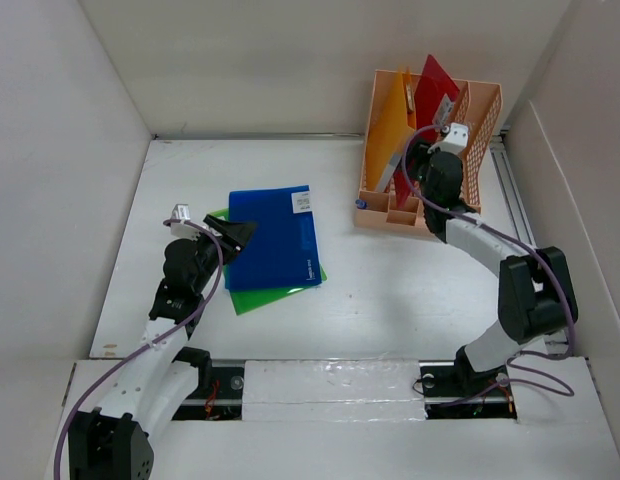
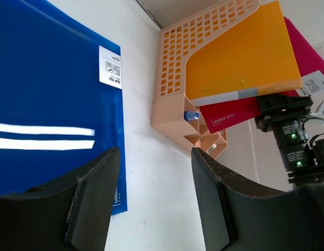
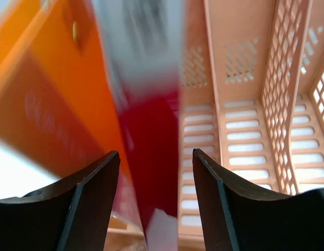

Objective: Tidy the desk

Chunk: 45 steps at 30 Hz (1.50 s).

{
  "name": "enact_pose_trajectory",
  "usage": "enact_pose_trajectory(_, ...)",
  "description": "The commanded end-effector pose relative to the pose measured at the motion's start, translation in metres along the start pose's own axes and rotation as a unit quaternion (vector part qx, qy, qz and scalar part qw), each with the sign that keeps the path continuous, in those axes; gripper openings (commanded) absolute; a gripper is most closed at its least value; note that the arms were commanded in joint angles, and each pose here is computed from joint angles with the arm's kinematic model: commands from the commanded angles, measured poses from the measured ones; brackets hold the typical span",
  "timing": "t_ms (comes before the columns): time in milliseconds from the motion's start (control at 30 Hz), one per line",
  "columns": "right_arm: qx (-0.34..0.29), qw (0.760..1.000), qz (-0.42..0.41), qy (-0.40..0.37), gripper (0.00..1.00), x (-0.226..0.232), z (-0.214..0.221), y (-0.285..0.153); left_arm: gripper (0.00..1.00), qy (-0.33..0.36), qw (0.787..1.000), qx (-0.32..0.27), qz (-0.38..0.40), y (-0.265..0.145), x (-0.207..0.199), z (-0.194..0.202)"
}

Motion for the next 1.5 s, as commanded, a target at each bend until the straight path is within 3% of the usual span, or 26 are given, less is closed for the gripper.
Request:
enact_pose_trajectory(0, -0.021, 0.999, -0.014, 0.036, 0.64, 0.012, -0.051, 0.007, 0.52, 0.004, 1.000, -0.010, 0.026, 0.000, -0.005, -0.002)
enact_pose_trajectory(200, -0.017, 0.999, -0.010, 0.036, 0.60, 0.024, -0.091, 0.029, 0.52, 0.006, 1.000, -0.013, 0.024, -0.001, -0.006, -0.003)
enact_pose_trajectory(300, 0.003, 1.000, -0.002, 0.031, 0.60, 0.022, -0.091, 0.034, 0.52, 0.006, 1.000, -0.012, 0.025, -0.001, -0.006, -0.003)
enact_pose_trajectory(433, 0.023, 0.999, -0.003, 0.030, 0.51, 0.020, -0.107, 0.040, 0.52, 0.008, 1.000, -0.014, 0.024, -0.001, -0.006, -0.004)
enact_pose_trajectory(533, 0.056, 0.998, 0.007, 0.022, 0.31, 0.015, -0.103, 0.040, 0.52, 0.007, 1.000, -0.017, 0.023, -0.001, -0.007, -0.004)
enact_pose_trajectory(567, 0.054, 0.998, 0.012, 0.023, 0.13, 0.011, -0.108, 0.041, 0.52, 0.007, 1.000, -0.013, 0.023, -0.001, -0.007, -0.004)
enact_pose_trajectory(633, 0.060, 0.998, 0.002, 0.020, 0.00, 0.012, -0.109, 0.038, 0.52, 0.008, 1.000, -0.013, 0.026, -0.001, -0.007, -0.004)
enact_pose_trajectory(800, 0.004, 1.000, -0.011, 0.003, 0.00, 0.004, -0.113, 0.031, 0.52, 0.007, 1.000, -0.010, 0.029, -0.001, -0.008, -0.004)
enact_pose_trajectory(1033, -0.131, 0.988, -0.060, -0.061, 0.00, 0.025, -0.128, 0.008, 0.52, 0.008, 0.999, -0.010, 0.030, -0.001, -0.009, -0.004)
enact_pose_trajectory(1467, -0.206, 0.973, -0.053, -0.086, 0.00, 0.042, -0.131, 0.002, 0.52, 0.005, 1.000, -0.007, 0.029, 0.001, -0.006, -0.002)
Point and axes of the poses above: each gripper's point midway between its finger pads, its own y axis out along the fingers, its own x axis along the line the jaws close on, z = x × y, the point moved 9 cm from there along -y, back along the fingers, and after that the axes turned 7 degrees about y, right-handed, at the moved point
